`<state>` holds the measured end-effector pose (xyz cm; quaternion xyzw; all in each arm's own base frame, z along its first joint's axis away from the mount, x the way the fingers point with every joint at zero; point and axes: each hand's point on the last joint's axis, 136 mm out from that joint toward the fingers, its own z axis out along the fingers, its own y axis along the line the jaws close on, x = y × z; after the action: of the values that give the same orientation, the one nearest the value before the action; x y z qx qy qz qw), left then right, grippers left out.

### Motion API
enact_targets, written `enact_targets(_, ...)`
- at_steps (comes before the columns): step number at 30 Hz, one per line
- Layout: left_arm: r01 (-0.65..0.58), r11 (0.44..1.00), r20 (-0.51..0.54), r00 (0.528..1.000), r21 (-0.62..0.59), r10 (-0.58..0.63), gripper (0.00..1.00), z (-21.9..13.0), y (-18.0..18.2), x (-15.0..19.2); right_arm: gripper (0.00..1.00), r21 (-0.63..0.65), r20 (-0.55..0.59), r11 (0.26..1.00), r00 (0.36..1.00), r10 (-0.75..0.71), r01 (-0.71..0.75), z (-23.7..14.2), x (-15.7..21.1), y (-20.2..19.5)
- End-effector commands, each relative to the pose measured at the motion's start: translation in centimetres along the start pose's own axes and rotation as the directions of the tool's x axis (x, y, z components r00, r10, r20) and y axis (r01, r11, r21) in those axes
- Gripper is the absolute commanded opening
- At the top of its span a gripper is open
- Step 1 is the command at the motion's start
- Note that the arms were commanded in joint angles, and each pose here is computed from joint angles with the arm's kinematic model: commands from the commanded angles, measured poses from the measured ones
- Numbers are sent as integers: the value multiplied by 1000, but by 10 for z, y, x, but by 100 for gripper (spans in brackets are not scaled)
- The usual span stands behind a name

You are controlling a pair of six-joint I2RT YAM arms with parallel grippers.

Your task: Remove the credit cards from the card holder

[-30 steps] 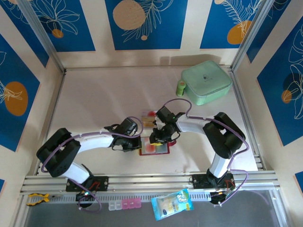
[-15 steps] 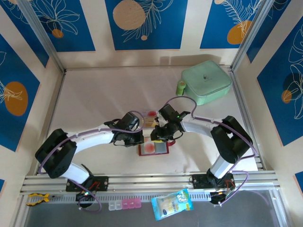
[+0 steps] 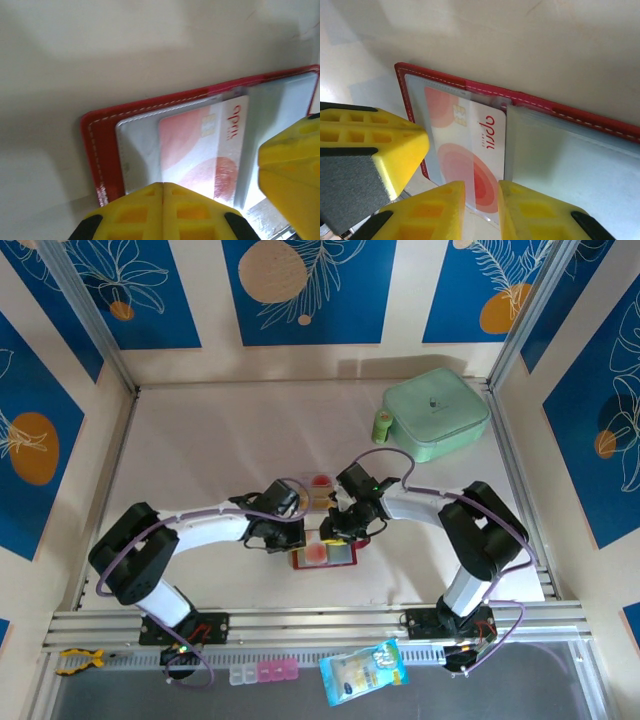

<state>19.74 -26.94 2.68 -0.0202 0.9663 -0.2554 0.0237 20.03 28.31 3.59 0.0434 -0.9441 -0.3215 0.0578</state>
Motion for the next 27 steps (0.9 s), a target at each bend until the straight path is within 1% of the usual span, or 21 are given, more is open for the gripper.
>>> enact_targets(1,4,1000,-36,999,-10,-5,0,8,7,10,24,-23,-30,999,999,21,-22,4,4,-1)
enact_targets(11,17,999,-53,998,-36,-19,0,14,18,15,25,-19,-50,999,998,41,-42,13,6,-8)
enact_targets(15,21,999,-57,998,-41,-23,0,14,20,16,25,-20,-41,999,998,38,-39,11,6,-7)
enact_targets(21,5,1000,-36,999,-19,-6,0,4,7,10,25,-63,0,998,1000,4,-4,-4,4,7)
enact_targets(27,-16,1000,-17,1000,14,17,0,-7,-10,3,24,-54,3,999,1000,8,-8,-7,5,5)
